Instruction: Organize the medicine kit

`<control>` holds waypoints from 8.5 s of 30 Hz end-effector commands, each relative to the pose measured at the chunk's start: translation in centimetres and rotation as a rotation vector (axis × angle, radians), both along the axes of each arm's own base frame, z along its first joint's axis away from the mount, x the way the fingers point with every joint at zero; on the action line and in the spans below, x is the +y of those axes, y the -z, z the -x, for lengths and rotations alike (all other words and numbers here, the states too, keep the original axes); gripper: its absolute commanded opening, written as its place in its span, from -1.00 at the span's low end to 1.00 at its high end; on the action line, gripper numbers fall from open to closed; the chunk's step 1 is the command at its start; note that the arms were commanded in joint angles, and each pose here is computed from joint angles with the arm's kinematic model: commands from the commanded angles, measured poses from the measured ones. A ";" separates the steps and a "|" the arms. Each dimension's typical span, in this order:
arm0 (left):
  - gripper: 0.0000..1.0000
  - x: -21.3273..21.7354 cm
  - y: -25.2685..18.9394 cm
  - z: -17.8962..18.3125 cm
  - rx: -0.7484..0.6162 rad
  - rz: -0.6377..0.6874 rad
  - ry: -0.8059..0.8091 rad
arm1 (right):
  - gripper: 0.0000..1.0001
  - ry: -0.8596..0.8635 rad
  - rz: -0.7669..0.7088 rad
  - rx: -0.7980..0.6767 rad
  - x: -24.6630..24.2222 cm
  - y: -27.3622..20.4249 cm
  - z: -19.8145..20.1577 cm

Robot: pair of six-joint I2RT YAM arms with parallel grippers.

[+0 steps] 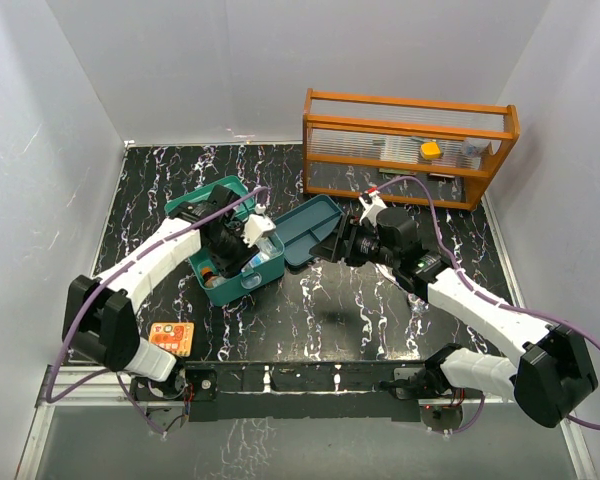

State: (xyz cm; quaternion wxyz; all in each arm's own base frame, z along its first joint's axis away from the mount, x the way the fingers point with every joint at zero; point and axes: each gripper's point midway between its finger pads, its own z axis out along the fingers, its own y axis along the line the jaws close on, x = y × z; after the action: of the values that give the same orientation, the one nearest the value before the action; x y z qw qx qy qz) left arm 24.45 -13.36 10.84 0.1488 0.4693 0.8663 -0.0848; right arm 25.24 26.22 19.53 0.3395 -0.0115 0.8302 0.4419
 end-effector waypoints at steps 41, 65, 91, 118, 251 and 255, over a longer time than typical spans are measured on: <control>0.44 -0.8 -20.5 -2.1 -0.637 0.673 -0.534 | 0.12 0.295 0.320 -0.030 -5.1 3.1 -6.4; 0.62 -2.6 -18.8 1.9 -0.410 0.953 -0.691 | -0.02 0.301 0.453 0.210 2.3 13.5 -10.2; 0.65 -0.7 -16.5 1.8 -0.343 0.887 -0.913 | 0.00 0.162 0.674 0.205 -4.5 12.7 -2.9; 0.71 2.0 -16.6 1.7 -0.497 0.893 -0.976 | 0.14 0.476 0.765 0.197 -19.4 11.7 -4.3; 0.78 2.9 -15.5 0.9 -0.572 0.791 -0.927 | -0.83 0.396 0.469 0.209 -9.4 9.8 -2.6; 0.78 3.2 -15.6 0.9 -0.579 0.798 -0.949 | -0.81 0.379 0.450 0.147 -7.7 7.7 -4.0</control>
State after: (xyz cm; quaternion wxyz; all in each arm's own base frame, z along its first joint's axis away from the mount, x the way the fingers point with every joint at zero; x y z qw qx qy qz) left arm 23.36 -10.83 24.76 0.5341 -0.0323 0.8218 -0.1959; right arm 25.69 16.10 7.16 0.2738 0.1181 0.9437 0.1434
